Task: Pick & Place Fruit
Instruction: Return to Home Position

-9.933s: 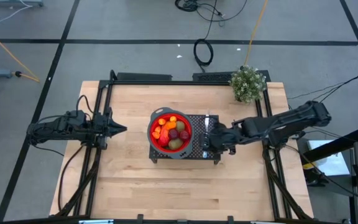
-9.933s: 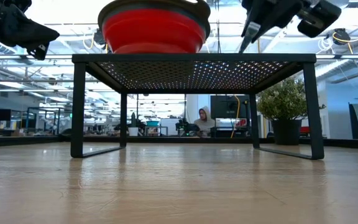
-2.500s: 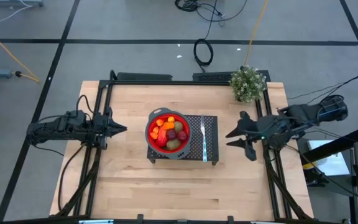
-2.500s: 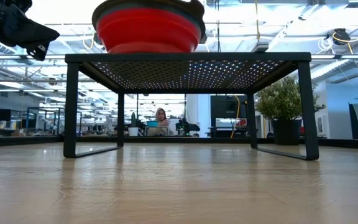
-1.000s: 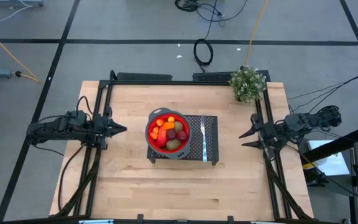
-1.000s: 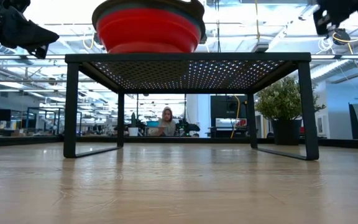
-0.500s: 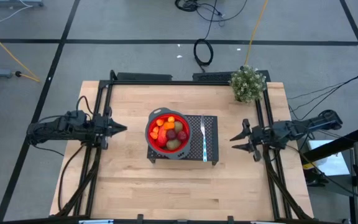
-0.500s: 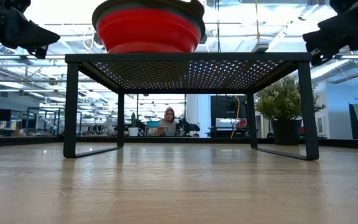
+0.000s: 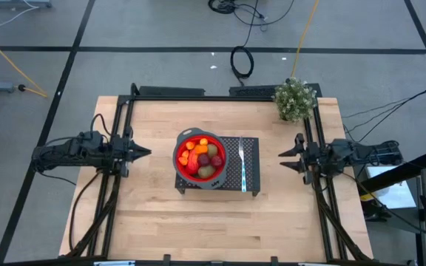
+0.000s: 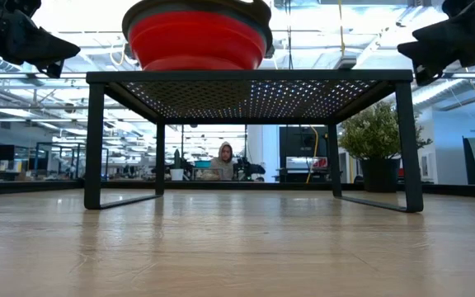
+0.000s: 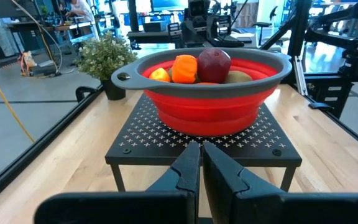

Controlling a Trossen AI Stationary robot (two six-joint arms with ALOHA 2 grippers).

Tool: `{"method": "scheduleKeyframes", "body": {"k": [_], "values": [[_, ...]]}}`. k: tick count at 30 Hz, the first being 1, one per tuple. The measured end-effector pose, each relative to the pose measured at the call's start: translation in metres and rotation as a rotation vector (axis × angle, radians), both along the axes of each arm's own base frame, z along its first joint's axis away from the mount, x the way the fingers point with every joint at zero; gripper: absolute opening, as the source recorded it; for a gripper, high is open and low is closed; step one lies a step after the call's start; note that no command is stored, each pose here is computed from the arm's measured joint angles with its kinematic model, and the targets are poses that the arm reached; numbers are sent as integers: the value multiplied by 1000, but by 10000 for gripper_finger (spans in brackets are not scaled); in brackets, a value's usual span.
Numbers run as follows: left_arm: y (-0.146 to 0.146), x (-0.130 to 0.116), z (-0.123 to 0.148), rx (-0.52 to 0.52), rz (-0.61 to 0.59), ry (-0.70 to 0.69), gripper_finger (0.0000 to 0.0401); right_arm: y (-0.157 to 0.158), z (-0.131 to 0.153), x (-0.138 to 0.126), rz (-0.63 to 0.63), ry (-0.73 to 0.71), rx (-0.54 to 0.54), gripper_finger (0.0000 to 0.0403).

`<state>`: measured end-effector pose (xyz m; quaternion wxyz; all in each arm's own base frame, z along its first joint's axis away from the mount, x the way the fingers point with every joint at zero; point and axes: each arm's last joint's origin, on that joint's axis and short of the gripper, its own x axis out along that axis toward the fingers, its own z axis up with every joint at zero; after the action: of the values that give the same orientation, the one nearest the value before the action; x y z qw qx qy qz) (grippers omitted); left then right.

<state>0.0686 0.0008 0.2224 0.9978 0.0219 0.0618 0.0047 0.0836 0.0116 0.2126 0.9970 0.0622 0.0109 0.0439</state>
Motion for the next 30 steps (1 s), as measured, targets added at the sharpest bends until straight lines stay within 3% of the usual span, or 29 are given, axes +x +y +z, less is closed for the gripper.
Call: {"method": "scheduleKeyframes", "body": {"k": [14, 22, 30], "values": [[0, 0, 0, 90, -11, 6, 19, 0, -10, -1, -2, 16, -10, 137], [0, -1, -7, 28, -6, 74, 19, 2, -36, 10, -3, -19, 12, 135], [0, 3, -10, 77, -13, 36, 19, 2, -39, 12, 0, -63, 18, 134]]}}
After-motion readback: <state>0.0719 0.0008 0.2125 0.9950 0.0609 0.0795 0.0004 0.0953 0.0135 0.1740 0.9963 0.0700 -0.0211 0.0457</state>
